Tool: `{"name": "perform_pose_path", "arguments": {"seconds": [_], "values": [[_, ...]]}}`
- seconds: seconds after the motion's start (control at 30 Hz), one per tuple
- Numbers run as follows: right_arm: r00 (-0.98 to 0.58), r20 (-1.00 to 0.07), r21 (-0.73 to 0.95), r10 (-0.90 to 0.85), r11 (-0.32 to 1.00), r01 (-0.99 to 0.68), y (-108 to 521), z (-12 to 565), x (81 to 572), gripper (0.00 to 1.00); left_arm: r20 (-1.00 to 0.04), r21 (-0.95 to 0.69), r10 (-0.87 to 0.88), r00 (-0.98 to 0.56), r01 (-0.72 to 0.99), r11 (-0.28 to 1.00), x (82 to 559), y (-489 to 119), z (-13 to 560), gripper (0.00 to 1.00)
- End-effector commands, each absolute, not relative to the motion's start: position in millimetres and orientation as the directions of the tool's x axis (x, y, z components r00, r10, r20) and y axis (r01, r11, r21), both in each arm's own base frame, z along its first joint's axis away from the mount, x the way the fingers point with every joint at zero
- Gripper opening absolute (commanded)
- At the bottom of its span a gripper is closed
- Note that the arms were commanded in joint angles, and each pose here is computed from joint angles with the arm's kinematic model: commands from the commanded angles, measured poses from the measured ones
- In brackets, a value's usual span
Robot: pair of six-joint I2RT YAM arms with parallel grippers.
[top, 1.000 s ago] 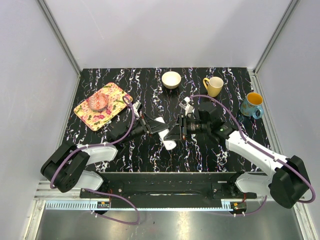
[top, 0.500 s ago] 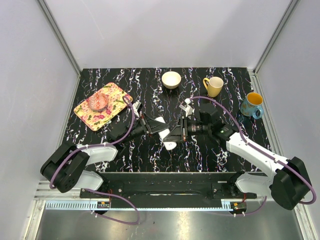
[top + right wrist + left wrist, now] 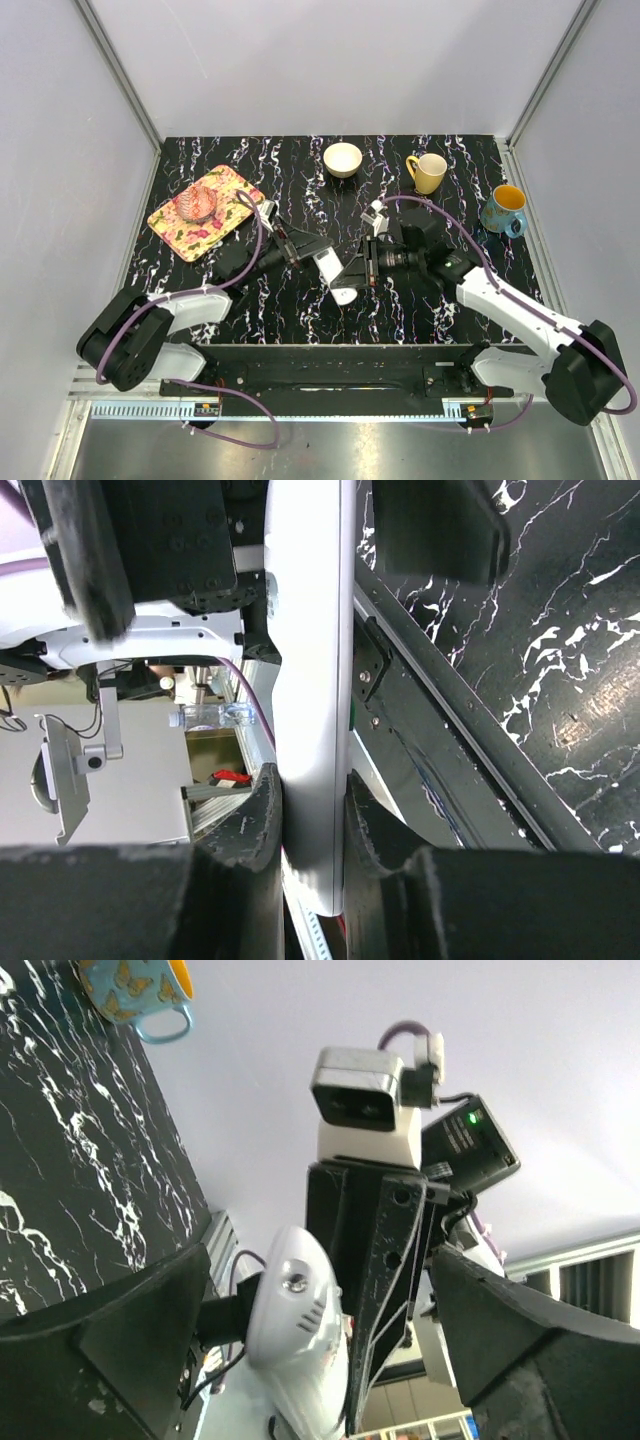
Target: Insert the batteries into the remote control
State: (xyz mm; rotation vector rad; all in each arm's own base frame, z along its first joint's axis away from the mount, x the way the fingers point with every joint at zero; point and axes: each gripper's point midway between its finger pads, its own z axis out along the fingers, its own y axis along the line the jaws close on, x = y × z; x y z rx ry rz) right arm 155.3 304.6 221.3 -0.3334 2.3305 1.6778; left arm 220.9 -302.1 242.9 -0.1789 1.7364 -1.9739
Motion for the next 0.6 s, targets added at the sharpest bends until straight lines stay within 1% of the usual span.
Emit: {"name": "perform_pose_path", "arguments": {"seconds": [0.0, 0.03, 0.07, 0.1, 0.13, 0.17, 0.2, 0.23, 0.27, 0.3, 0.33, 0.37, 0.4, 0.43, 0.5, 0.53, 0.57], "values": [[-0.891, -0.453, 0.838, -0.023, 0.329, -0.435, 297.1, 254.7, 158.1, 0.0, -0.259, -0.944, -0.549, -0.795, 0.328, -0.029, 240.9, -285.0, 257.3, 0.99], [-0.894, -0.448, 0.807, 0.01, 0.435, -0.399, 288.7, 248.3, 168.0, 0.0, -0.282, -0.936, -0.582, -0.763, 0.352, -0.009, 245.7, -274.0, 263.7, 0.99], [-0.875, -0.484, 0.752, 0.007, 0.516, -0.411, 280.6, 239.8, 177.5, 0.0, -0.268, -0.953, -0.609, -0.747, 0.298, 0.054, 253.8, -266.7, 248.5, 0.99], [-0.854, -0.519, 0.703, 0.033, 0.585, -0.405, 273.4, 247.6, 190.8, 0.0, -0.278, -0.955, -0.626, -0.729, 0.278, 0.1, 258.1, -260.2, 242.4, 0.99], [-0.845, -0.533, 0.566, 0.047, 0.763, -0.314, 243.3, 221.0, 207.5, 0.0, -0.319, -0.948, -0.631, -0.707, 0.234, 0.218, 259.3, -246.7, 225.6, 0.99], [-0.846, -0.531, 0.481, 0.042, 0.837, -0.261, 230.3, 206.9, 219.3, 0.0, -0.356, -0.934, -0.672, -0.649, 0.217, 0.285, 268.7, -234.6, 225.6, 0.99], [-0.825, -0.564, 0.409, 0.049, 0.884, -0.227, 218.3, 211.2, 232.0, 0.0, -0.392, -0.917, -0.682, -0.618, 0.206, 0.34, 269.8, -225.7, 223.7, 0.99], [-0.804, -0.593, 0.243, 0.037, 0.961, -0.135, 186.1, 197.9, 245.5, 0.0, -0.444, -0.887, -0.669, -0.595, 0.186, 0.423, 262.8, -212.5, 217.3, 0.99], [-0.808, -0.589, 0.147, 0.021, 0.986, -0.082, 173.1, 185.2, 254.7, 0.0, -0.476, -0.868, -0.696, -0.538, 0.162, 0.469, 268.3, -199.4, 220.8, 0.99], [-0.796, -0.605, 0.072, 0.015, 0.997, -0.035, 160.6, 184.3, 263.1, 0.0, -0.496, -0.853, -0.696, -0.519, 0.143, 0.502, 266.9, -191.5, 219.2, 0.99], [-0.774, -0.633, -0.064, -0.008, 0.997, 0.042, 135.2, 181.0, 272.6, 0.0, -0.527, -0.822, -0.674, -0.518, 0.11, 0.559, 260.0, -181.3, 210.5, 0.99], [-0.784, -0.619, -0.155, -0.045, 0.986, 0.065, 126.4, 168.3, 279.6, 0.0, -0.549, -0.807, -0.678, -0.488, 0.1, 0.582, 261.6, -173.8, 215.9, 0.99], [-0.775, -0.629, -0.25, -0.07, 0.961, 0.116, 110.6, 164.3, 285.5, 0.0, -0.562, -0.79, -0.672, -0.483, 0.072, 0.609, 259.8, -167.3, 210.7, 0.99], [-0.802, -0.589, -0.316, -0.099, 0.942, 0.115, 108.3, 145.5, 289.9, 0.0, -0.577, -0.77, -0.656, -0.487, 0.055, 0.636, 254.9, -161.7, 205.1, 0.99], [-0.827, -0.549, -0.393, -0.122, 0.911, 0.126, 101.4, 125.9, 294.0, 0.0, -0.586, -0.756, -0.649, -0.486, 0.038, 0.654, 251.2, -156.2, 199.8, 0.99], [-0.856, -0.502, -0.428, -0.123, 0.895, 0.123, 101.9, 105.4, 294.9, 0.0, -0.587, -0.753, -0.649, -0.484, 0.034, 0.657, 248.2, -153.7, 198.7, 0.99], [-0.865, -0.486, -0.443, -0.122, 0.888, 0.124, 101.8, 97.2, 295.9, 0.0, -0.587, -0.751, -0.647, -0.488, 0.027, 0.66, 246.5, -152.5, 194.5, 0.99]]}}
